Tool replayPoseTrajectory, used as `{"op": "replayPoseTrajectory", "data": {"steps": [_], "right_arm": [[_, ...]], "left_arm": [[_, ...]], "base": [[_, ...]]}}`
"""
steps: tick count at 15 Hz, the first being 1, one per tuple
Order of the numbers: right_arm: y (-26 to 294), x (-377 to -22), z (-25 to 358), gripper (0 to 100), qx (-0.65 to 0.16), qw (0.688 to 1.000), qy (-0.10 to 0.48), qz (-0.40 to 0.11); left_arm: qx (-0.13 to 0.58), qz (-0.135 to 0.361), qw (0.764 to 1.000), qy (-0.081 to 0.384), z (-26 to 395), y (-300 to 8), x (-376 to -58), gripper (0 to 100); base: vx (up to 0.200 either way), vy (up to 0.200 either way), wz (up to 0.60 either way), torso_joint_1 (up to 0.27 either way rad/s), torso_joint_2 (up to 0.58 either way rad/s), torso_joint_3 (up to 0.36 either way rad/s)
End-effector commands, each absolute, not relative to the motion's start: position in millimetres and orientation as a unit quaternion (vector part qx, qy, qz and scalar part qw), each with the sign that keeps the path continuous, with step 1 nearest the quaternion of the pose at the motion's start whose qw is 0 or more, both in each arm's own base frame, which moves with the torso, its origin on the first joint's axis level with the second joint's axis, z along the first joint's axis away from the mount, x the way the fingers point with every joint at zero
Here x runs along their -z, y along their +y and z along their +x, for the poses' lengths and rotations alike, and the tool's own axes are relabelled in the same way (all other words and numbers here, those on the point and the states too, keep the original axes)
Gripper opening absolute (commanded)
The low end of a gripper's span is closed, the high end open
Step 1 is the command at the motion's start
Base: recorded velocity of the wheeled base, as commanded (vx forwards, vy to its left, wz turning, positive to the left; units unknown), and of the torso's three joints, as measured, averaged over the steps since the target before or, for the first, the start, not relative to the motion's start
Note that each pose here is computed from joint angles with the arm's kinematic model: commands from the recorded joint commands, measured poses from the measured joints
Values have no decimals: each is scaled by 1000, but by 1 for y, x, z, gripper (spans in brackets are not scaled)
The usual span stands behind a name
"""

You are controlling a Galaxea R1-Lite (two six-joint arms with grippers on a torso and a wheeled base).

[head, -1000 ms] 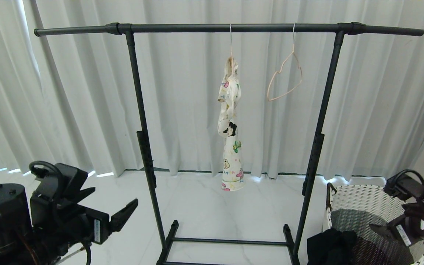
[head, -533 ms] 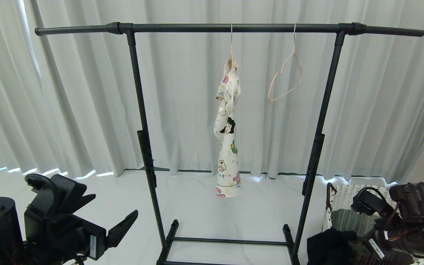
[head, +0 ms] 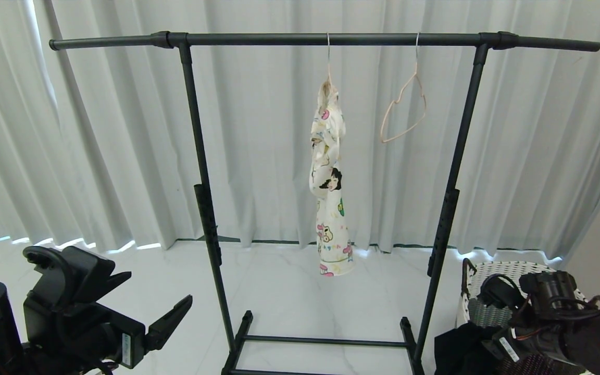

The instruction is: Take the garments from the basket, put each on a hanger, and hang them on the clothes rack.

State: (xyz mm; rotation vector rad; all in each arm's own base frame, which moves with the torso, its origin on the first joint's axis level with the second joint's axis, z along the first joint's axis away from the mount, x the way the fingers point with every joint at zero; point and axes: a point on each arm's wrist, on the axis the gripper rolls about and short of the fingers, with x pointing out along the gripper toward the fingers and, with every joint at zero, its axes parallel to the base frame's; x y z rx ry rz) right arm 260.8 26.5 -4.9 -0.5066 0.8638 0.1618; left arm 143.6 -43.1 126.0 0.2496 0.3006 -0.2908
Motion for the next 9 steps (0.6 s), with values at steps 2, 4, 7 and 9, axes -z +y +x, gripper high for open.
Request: {"op": "replayPoseTrajectory", "data": {"steps": [2,4,7,9], "right_arm": [[26,25,265,100,-75,866,430,-246],[26,30,268,100,-60,867,427,-250],[25,33,270,100,-54,871,418,-251],[25,35,270,0,-42,868,423,-256]], "left_arm": [[147,125,969,152,143,-44,-125,100],[148,125,969,155,143,-44,-123,100],[148,125,969,155,143,-44,-123,100],[148,125,969,155,142,-44,-123,100]], "base": [[0,0,0,0,0,0],[0,0,0,0,0,0],[0,0,0,0,0,0],[0,0,0,0,0,0]]}}
